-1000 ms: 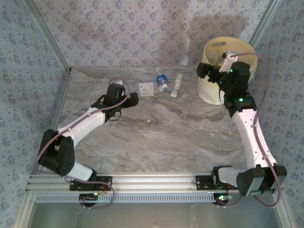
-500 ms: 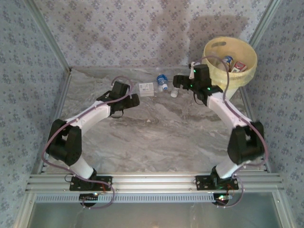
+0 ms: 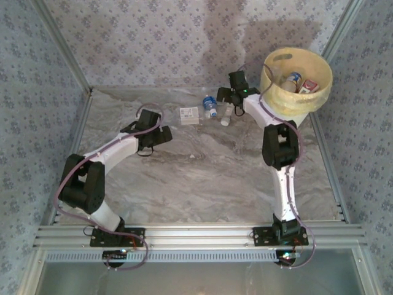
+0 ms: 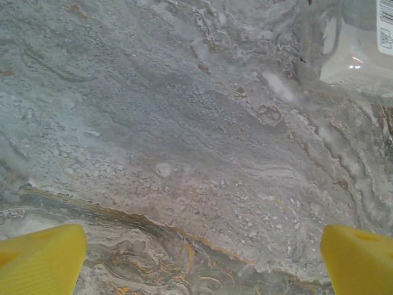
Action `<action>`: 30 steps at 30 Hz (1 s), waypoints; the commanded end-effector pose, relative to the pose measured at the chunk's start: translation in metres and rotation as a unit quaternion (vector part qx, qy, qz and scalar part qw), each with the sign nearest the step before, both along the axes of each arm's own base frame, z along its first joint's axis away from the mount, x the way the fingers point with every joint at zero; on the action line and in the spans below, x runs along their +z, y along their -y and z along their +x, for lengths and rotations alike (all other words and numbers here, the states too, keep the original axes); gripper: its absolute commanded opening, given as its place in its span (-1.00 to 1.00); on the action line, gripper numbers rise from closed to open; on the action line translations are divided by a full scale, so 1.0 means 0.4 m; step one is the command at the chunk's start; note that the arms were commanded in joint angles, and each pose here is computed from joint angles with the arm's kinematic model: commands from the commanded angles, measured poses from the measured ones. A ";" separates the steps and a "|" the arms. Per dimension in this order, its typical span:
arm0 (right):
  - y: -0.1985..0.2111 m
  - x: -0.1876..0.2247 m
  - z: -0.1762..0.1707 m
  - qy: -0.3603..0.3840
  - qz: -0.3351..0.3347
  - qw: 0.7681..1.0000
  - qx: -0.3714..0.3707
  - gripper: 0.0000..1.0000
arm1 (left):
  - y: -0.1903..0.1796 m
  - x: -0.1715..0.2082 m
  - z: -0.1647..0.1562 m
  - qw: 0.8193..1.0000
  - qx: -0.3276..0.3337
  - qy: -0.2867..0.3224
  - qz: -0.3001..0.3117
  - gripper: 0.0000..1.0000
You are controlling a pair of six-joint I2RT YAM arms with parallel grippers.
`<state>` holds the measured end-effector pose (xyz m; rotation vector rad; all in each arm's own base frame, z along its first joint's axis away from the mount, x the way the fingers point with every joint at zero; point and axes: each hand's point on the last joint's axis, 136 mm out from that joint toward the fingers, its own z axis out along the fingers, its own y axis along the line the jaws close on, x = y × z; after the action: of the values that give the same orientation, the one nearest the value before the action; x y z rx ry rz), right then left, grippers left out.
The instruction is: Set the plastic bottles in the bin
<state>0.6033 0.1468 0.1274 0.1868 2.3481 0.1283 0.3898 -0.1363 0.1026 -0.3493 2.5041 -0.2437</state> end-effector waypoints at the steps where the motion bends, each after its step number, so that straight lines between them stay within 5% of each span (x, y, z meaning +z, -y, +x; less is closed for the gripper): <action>1: 0.038 -0.042 0.019 -0.025 -0.029 0.998 -0.050 0.95 | -0.018 0.012 -0.003 1.000 0.014 0.007 -0.015 0.96; 11: 0.046 -0.144 0.033 -0.047 -0.032 0.995 -0.078 0.79 | -0.063 -0.020 -0.012 0.999 0.035 -0.008 -0.017 0.96; 20: 0.029 -0.172 0.037 -0.058 -0.010 0.996 -0.067 0.43 | -0.057 -0.025 -0.012 0.999 0.034 -0.011 -0.028 0.96; 30: 0.034 -0.226 -0.009 -0.110 -0.002 0.990 -0.087 0.58 | -0.059 -0.026 -0.014 0.999 0.037 -0.013 -0.029 0.96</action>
<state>0.6117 0.1346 0.0645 0.3850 2.4487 0.0374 0.3835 -0.1131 0.0823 -0.4493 2.5395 -0.2513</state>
